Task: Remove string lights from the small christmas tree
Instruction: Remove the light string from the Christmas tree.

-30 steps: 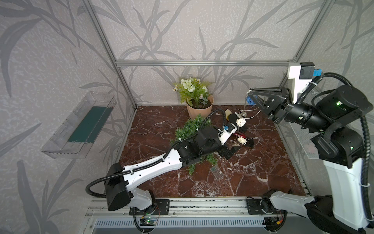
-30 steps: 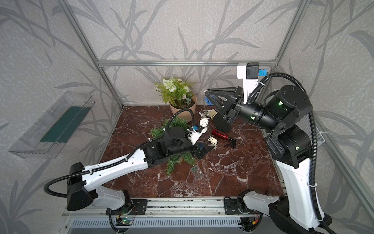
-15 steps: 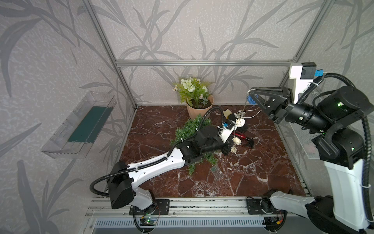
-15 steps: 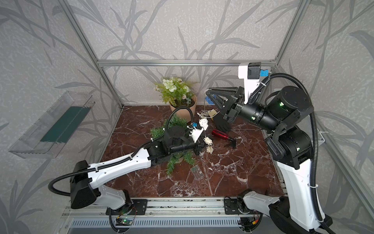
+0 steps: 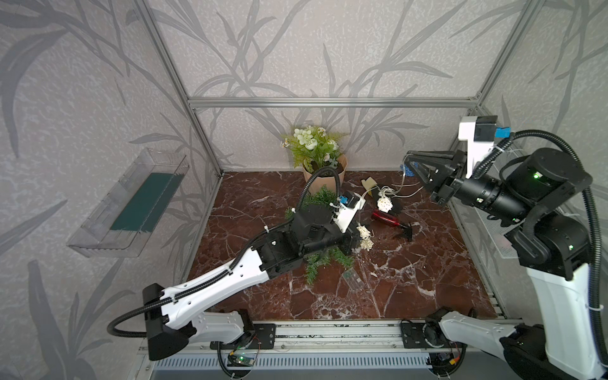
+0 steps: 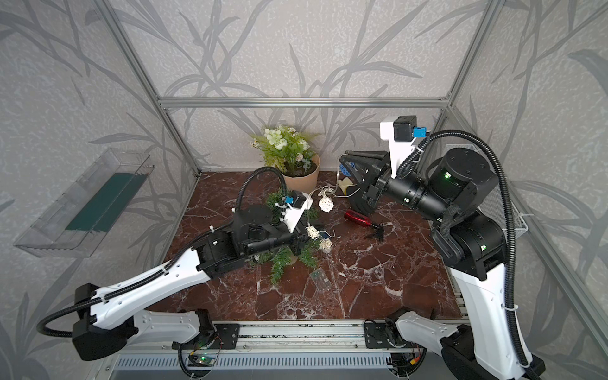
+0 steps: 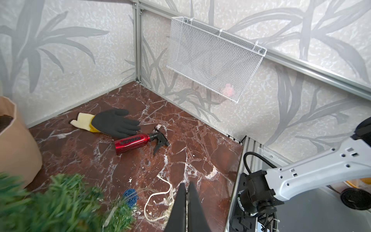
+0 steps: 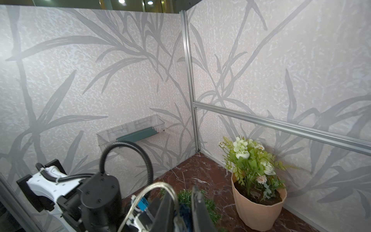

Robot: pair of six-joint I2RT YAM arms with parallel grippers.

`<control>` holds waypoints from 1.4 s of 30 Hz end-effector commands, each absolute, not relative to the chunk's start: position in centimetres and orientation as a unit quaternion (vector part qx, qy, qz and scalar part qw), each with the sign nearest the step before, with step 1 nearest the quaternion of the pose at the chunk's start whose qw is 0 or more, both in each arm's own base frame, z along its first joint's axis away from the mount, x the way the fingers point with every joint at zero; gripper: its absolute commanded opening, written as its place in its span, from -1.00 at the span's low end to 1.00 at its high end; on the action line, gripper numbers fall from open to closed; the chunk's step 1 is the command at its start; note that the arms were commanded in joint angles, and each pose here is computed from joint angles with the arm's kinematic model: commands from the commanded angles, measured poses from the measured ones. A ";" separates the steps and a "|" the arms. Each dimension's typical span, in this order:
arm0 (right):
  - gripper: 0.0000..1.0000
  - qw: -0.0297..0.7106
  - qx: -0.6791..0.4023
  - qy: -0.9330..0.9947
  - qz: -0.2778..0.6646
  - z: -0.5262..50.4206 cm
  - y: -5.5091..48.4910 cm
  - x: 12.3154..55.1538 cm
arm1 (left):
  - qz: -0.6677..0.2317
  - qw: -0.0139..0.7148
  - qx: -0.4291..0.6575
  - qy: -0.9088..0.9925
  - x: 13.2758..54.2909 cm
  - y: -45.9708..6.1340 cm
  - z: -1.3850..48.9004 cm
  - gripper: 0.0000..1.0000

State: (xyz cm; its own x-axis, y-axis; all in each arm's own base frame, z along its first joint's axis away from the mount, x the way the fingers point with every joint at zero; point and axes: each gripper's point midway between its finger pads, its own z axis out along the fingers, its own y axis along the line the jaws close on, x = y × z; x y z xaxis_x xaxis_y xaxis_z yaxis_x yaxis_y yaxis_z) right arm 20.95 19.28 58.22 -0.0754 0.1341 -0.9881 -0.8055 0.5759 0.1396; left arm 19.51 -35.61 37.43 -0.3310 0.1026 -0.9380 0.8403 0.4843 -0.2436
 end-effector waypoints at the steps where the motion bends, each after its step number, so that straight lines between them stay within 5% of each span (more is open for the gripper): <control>1: -1.00 0.626 -0.268 0.651 0.335 56.3 18.8 22.0 | -0.366 0.460 0.325 0.741 17.9 -33.4 38.0 -1.00; 13: -1.00 0.600 -0.248 0.718 0.249 51.2 17.6 26.1 | -0.366 0.487 0.322 0.725 14.0 -27.9 43.6 -1.00; 22: -1.00 0.541 -0.279 0.734 0.303 47.4 20.1 26.0 | -0.341 0.531 0.285 0.721 13.9 -23.2 47.5 -1.00; 42: -1.00 0.472 -0.431 0.660 0.394 44.6 29.0 16.9 | -0.305 0.636 0.165 0.689 13.2 -10.5 52.8 -1.00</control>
